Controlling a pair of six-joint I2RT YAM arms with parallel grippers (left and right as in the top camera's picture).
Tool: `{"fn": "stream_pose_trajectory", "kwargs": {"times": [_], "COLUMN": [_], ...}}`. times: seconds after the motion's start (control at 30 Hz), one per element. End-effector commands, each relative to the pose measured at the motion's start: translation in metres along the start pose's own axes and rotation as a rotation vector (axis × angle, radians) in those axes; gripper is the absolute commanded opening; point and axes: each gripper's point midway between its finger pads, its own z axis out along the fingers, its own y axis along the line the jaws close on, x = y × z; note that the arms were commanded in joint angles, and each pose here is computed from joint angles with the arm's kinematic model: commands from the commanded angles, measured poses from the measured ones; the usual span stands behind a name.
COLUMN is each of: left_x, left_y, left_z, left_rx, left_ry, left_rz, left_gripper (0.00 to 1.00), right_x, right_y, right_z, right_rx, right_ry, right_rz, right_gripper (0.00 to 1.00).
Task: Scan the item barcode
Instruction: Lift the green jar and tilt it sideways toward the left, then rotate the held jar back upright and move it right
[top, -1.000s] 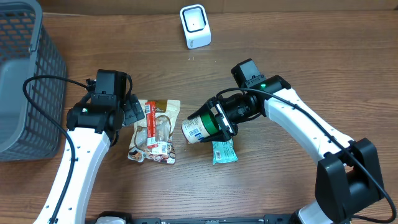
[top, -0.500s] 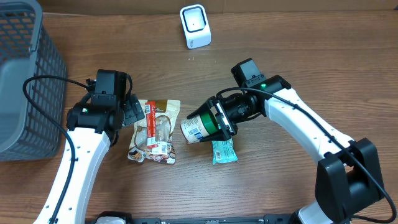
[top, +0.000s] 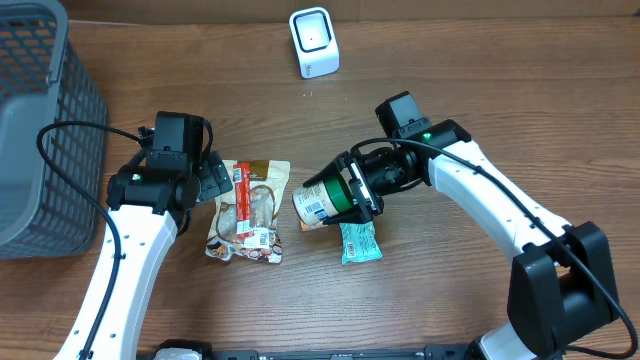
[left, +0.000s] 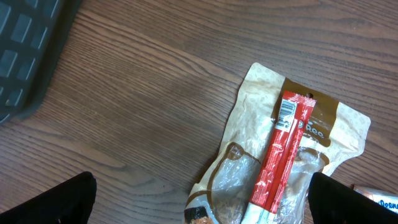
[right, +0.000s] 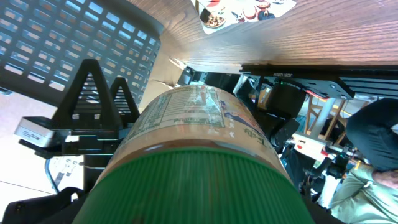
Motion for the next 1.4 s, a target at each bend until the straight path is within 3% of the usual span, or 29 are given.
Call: {"fn": "stream_pose_trajectory", "kwargs": {"times": [0.0, 0.2, 0.63, 1.13, 1.37], "left_x": [-0.007, -0.007, -0.007, -0.007, -0.007], "left_y": [0.0, 0.0, 0.0, 0.0, 0.0], "left_z": [-0.005, -0.005, -0.005, -0.005, -0.005], "left_rx": [-0.002, -0.002, -0.002, -0.002, -0.002], "left_ry": [-0.025, -0.025, -0.025, -0.024, -0.024], "left_rz": [-0.002, -0.002, -0.002, -0.002, -0.002], "left_gripper": [1.0, 1.0, 1.0, 1.0, 0.99], "right_x": [0.011, 0.004, -0.05, -0.081, -0.1], "right_y": [0.012, 0.011, -0.001, -0.009, -0.013], "right_z": [-0.005, -0.006, -0.015, -0.029, -0.042], "right_rx": [-0.029, -0.022, 0.052, 0.101, 0.172], "right_ry": [0.035, -0.003, -0.322, -0.518, -0.644], "right_rz": [-0.027, -0.027, -0.023, -0.024, -0.139], "right_gripper": [0.04, 0.04, 0.04, 0.04, 0.04]}}
